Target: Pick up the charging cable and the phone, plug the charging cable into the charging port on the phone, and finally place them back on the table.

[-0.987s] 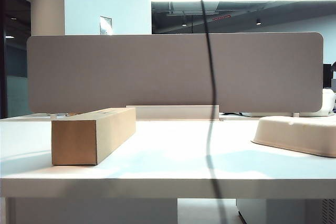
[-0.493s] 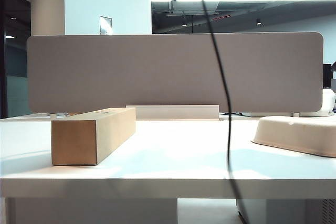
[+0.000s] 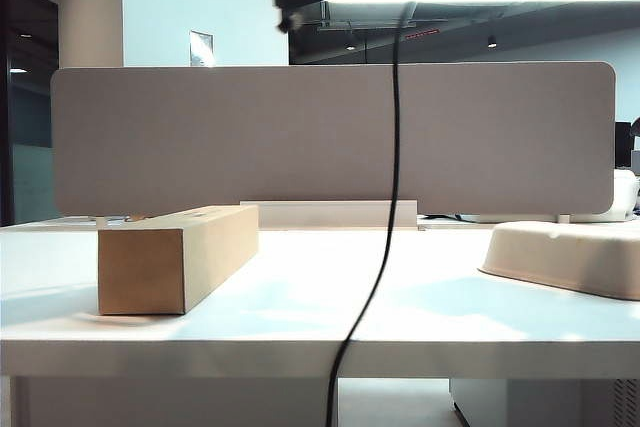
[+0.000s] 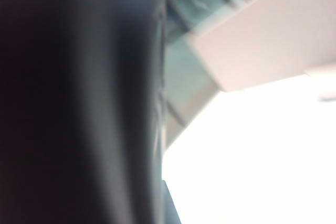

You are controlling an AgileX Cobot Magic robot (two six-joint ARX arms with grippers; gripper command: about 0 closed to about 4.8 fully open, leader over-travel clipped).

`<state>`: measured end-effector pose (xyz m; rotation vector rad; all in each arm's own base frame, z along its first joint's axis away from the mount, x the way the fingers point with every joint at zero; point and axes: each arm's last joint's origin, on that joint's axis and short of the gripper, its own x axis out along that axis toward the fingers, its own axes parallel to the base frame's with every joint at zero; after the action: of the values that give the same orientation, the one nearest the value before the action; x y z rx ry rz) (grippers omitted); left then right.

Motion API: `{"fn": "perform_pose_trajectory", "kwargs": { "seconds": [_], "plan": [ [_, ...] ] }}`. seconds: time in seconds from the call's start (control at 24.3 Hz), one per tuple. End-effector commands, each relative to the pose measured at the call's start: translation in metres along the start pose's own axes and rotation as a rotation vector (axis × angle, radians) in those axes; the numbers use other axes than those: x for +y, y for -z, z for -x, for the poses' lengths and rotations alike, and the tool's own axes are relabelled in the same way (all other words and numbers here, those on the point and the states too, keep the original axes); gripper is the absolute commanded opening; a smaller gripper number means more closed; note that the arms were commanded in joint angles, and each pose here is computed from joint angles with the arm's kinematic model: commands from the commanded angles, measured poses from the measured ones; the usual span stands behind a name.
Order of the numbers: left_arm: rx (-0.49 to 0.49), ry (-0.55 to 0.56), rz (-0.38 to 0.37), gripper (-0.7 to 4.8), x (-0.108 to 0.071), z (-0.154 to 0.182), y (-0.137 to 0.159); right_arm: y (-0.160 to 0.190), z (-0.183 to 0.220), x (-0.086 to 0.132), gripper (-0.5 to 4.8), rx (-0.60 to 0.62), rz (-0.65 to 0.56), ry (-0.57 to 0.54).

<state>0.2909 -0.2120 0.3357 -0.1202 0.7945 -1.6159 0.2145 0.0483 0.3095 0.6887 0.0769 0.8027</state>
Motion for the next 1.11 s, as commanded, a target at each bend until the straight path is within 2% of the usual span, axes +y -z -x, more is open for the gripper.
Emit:
{"fn": "perform_pose_trajectory", "kwargs": {
  "seconds": [0.04, 0.12, 0.21, 0.25, 0.58, 0.78, 0.9, 1.11],
  "plan": [
    [-0.020, -0.042, 0.048, 1.74, 0.002, 0.024, 0.003, 0.006, 0.000, -0.012, -0.04, -0.011, -0.042, 0.195],
    [-0.046, -0.082, 0.070, 0.76, 0.005, 0.042, 0.005, 0.011, 0.000, -0.022, -0.04, -0.018, -0.076, 0.315],
    [-0.066, -0.110, 0.085, 0.08, 0.008, 0.054, 0.007, 0.016, -0.002, -0.031, -0.04, -0.002, -0.100, 0.377],
    [-0.073, -0.121, 0.088, -0.06, 0.008, 0.059, 0.007, 0.018, -0.004, -0.035, -0.04, 0.009, -0.111, 0.390],
    [-0.062, -0.136, 0.105, -0.06, 0.008, 0.059, 0.009, 0.056, -0.017, -0.087, -0.04, 0.192, -0.252, 0.567],
    [-0.058, -0.135, 0.110, -0.06, 0.008, 0.059, 0.010, 0.069, -0.019, -0.104, -0.04, 0.223, -0.278, 0.644],
    [-0.055, -0.134, 0.094, -0.06, 0.008, 0.059, 0.010, 0.077, -0.017, -0.112, -0.04, 0.234, -0.322, 0.735],
    [-0.055, -0.135, 0.093, -0.06, 0.008, 0.059, 0.010, 0.084, -0.010, -0.116, -0.04, 0.269, -0.339, 0.862]
  ]
}}
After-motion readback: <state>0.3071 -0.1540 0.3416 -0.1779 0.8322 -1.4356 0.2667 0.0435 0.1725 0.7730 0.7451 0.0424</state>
